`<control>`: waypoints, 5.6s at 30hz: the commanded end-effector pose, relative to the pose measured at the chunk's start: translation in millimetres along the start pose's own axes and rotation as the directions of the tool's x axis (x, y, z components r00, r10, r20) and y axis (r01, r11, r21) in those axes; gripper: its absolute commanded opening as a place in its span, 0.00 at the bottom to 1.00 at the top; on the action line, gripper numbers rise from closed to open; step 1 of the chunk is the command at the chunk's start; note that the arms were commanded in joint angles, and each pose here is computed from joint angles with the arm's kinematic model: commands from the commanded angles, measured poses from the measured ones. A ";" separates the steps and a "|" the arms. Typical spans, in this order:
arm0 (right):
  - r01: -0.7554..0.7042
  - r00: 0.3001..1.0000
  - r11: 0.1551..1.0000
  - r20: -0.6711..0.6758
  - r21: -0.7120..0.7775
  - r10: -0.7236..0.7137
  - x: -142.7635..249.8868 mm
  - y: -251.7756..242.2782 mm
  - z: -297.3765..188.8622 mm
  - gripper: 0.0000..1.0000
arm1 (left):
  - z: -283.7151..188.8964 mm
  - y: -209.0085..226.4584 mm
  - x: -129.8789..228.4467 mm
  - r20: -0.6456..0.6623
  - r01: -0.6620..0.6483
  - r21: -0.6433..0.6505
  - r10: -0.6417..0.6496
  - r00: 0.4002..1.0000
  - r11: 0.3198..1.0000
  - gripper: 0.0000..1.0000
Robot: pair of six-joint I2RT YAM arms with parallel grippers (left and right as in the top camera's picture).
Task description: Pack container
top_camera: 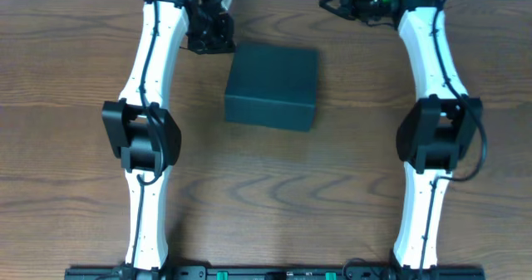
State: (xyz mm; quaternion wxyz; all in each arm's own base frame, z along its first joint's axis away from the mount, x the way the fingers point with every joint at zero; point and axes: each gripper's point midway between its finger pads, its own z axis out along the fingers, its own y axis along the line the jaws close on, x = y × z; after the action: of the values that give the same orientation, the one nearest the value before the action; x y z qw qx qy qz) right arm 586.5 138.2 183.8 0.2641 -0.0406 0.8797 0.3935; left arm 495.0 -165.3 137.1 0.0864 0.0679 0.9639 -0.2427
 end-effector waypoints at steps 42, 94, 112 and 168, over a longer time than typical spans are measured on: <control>0.280 0.723 0.958 -0.670 0.063 -0.167 247.5 89.2 -4.3 0.02 | 58.6 -4.0 73.1 -0.283 -0.259 -0.156 0.208 0.936 0.953 0.06; -0.083 0.974 0.929 -0.168 0.360 0.152 224.8 53.5 103.5 0.01 | 47.1 13.1 64.6 -0.249 -0.195 -0.097 0.166 0.954 0.976 0.06; -0.009 0.961 0.850 0.240 0.526 -0.139 65.0 3.1 -28.5 0.02 | -15.2 9.6 3.5 0.072 0.034 -0.184 -0.021 0.997 0.982 0.06; -0.110 0.980 0.931 -0.193 -0.347 0.044 164.5 13.9 77.1 0.01 | 37.2 88.9 5.8 0.117 0.603 0.032 -0.602 0.790 0.797 0.06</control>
State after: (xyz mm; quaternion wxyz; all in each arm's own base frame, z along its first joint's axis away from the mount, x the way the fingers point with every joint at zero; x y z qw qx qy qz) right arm 498.4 206.4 71.9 0.1930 -0.0520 0.8325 0.5168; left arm 511.6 -93.3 60.1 0.0665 -0.2760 0.9276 -0.2427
